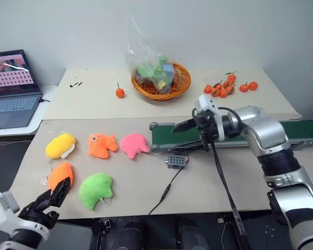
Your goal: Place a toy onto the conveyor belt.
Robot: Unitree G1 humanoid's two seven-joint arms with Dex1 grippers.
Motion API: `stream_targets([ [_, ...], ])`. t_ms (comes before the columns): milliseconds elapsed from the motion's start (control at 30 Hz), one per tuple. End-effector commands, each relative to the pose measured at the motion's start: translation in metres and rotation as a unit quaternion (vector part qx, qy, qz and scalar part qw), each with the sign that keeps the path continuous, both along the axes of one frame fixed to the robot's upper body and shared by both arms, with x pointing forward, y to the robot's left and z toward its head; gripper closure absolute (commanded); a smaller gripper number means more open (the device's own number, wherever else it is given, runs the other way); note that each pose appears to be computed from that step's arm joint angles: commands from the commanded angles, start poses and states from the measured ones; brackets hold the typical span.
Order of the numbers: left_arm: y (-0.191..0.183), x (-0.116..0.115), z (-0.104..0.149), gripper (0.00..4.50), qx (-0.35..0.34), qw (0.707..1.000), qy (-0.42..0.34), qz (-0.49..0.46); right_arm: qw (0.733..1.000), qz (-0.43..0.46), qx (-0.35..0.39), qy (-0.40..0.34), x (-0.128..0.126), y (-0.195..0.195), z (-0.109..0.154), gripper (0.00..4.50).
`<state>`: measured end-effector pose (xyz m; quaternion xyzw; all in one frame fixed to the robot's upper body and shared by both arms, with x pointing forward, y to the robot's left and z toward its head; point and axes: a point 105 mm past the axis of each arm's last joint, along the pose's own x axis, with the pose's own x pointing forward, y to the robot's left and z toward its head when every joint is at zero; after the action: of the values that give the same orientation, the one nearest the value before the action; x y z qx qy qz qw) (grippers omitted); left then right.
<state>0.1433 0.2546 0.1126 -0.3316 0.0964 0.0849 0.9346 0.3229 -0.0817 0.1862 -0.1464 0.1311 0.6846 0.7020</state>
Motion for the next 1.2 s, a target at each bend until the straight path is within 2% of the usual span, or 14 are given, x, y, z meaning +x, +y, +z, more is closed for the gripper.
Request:
stream_targets([
  [33,0.001,-0.007,0.005,0.04,-0.030,0.998,-0.026,0.043,0.999,0.025,0.006,-0.026,0.001,0.006,0.013,0.00],
  [200,0.009,-0.025,-0.013,0.04,-0.033,0.995,-0.003,0.096,0.999,0.034,0.004,-0.026,0.004,0.007,0.013,0.00],
  [333,0.009,-0.031,-0.022,0.04,-0.043,0.992,-0.003,0.121,0.999,0.038,0.003,-0.026,0.004,0.009,0.013,0.00],
  [567,0.009,-0.016,-0.026,0.04,-0.072,0.984,-0.039,0.156,0.999,0.036,-0.002,-0.029,0.004,0.006,0.015,0.00],
  [700,0.035,-0.007,-0.028,0.04,-0.079,0.975,-0.060,0.197,0.999,0.027,-0.006,-0.033,0.004,0.002,0.016,0.00],
  [900,0.057,0.006,-0.042,0.04,-0.080,0.972,-0.045,0.215,0.999,0.013,-0.005,-0.036,0.004,-0.002,0.018,0.00],
  [967,0.063,0.018,-0.050,0.04,-0.095,0.970,-0.045,0.217,0.999,-0.002,-0.007,-0.039,0.004,-0.008,0.019,0.00],
  [1033,0.064,0.029,-0.056,0.04,-0.106,0.972,-0.044,0.206,0.999,-0.012,-0.009,-0.042,0.004,-0.012,0.020,0.00],
  [1200,0.067,0.038,-0.068,0.04,-0.117,0.972,-0.036,0.199,0.999,-0.026,-0.012,-0.046,0.002,-0.018,0.023,0.00],
])
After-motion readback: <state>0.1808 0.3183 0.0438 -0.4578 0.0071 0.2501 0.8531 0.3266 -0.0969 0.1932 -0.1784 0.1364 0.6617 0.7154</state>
